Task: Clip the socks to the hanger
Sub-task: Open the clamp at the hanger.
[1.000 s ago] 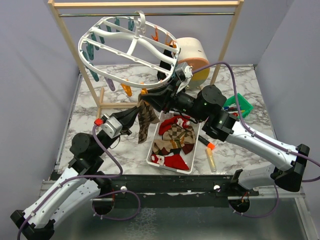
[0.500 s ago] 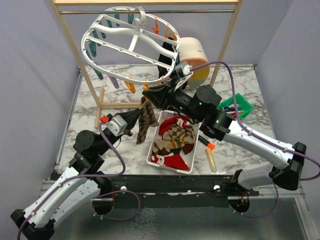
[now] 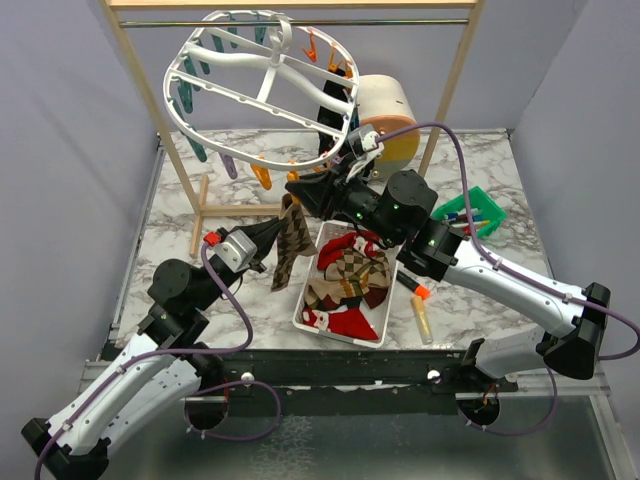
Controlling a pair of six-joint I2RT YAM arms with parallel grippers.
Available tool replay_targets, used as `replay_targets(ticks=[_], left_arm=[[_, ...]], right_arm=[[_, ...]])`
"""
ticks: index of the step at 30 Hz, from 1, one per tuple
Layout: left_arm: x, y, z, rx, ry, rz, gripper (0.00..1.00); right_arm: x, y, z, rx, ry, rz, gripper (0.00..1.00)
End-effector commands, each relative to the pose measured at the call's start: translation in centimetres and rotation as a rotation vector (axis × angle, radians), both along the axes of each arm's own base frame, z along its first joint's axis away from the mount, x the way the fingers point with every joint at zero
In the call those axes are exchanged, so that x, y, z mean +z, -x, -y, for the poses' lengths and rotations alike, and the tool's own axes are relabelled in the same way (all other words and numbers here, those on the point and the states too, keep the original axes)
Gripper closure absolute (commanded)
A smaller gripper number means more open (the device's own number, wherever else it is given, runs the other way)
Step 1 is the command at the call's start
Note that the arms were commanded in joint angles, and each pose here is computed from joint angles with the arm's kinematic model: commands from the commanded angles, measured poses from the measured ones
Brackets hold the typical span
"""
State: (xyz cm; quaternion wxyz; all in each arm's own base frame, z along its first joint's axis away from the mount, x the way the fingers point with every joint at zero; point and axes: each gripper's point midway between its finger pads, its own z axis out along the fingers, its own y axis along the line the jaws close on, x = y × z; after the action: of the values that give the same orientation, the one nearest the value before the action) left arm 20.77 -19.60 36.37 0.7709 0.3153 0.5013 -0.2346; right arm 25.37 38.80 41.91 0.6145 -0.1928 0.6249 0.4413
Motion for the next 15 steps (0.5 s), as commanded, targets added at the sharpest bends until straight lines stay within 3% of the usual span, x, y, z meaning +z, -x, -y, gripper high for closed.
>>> replay_targets(ticks=[1, 15], left_arm=[[1.72, 0.56, -0.34, -0.002, 0.019, 0.034, 1.00], [1.34, 1.07, 0.27, -0.047, 0.010, 0.022, 1.00]], right_arm=[[0.41, -1.42, 0.80, -0.084, -0.009, -0.003, 1.00], [0.25, -1.93, 0.69, -0.106, -0.008, -0.024, 0.99]])
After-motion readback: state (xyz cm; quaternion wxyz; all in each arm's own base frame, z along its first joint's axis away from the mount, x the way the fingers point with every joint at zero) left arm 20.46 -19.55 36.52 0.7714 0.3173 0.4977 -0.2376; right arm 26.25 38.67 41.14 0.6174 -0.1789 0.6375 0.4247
